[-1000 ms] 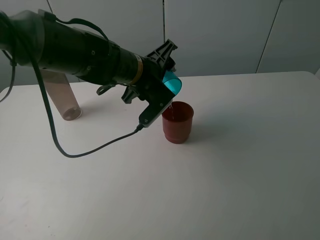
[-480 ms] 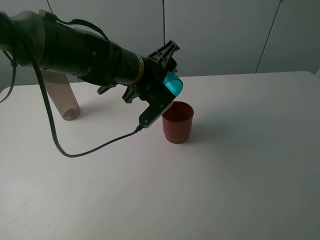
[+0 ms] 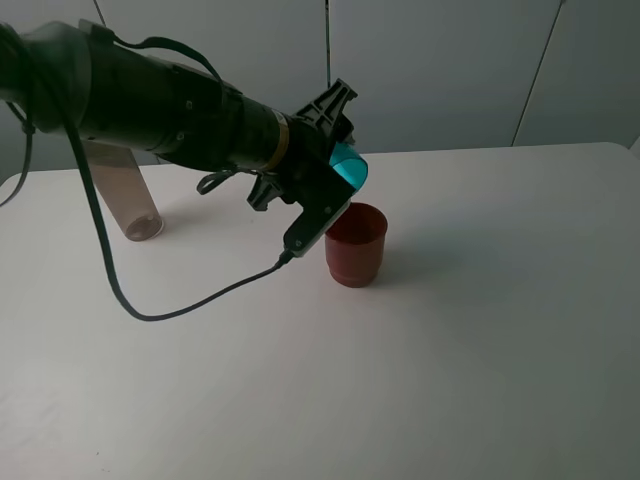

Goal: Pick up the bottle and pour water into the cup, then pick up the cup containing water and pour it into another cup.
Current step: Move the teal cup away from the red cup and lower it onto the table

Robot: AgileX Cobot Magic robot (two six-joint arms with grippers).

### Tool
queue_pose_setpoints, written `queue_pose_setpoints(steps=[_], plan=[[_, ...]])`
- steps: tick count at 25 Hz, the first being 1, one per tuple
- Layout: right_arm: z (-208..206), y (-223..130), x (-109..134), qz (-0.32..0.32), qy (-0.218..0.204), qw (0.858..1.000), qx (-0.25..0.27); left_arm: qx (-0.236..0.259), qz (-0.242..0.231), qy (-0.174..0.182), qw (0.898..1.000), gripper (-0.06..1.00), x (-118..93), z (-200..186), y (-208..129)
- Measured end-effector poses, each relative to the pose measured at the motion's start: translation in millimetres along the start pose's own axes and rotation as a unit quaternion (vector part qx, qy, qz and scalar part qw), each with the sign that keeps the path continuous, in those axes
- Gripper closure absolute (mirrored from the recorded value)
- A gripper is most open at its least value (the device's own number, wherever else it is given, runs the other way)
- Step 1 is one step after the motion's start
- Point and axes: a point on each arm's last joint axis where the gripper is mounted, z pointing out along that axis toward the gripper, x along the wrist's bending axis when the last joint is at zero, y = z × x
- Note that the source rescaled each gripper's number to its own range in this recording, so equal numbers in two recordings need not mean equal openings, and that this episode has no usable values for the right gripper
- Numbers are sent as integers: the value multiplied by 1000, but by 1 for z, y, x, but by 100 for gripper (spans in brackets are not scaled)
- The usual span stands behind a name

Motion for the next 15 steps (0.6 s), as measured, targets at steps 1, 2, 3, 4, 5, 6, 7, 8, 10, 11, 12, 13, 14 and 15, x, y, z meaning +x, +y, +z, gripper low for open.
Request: queue_pose_setpoints(steps=[1,2,3,4,5,6,7,8,10,11,12,13,14,15], plan=[[0,0,0,0,0,1000,0,-3,-31,-2,1000,84,0,0,1],[0,0,0,0,0,1000,0,-8,-64,-3,998,84,-1,0,0],[0,0,0,0,0,1000,0,-13,-112,-4,994,84,-2,0,-2],[0,0,0,0,0,1000,0,-18,-162,-4,987,84,-3,1,-5],[0,0,0,0,0,1000,0,-25,-226,-2,974,84,-3,1,-8],[0,0,0,0,0,1000,0,-25,-293,-1,956,84,-5,1,-14],[0,0,0,0,0,1000,0,-26,-358,4,933,84,-6,2,-21],[0,0,0,0,0,1000,0,-24,-417,9,909,84,-8,2,-30],[0,0,0,0,0,1000,0,-24,-513,27,857,84,-10,2,-45],[0,0,0,0,0,1000,0,-24,-556,39,830,84,-11,2,-54],[0,0,0,0,0,1000,0,-27,-586,50,808,84,-11,1,-61],[0,0,0,0,0,1000,0,-33,-619,65,782,84,-13,1,-68],[0,0,0,0,0,1000,0,-45,-650,85,754,84,-14,0,-74],[0,0,0,0,0,1000,0,-55,-681,105,723,84,-17,-1,-79]])
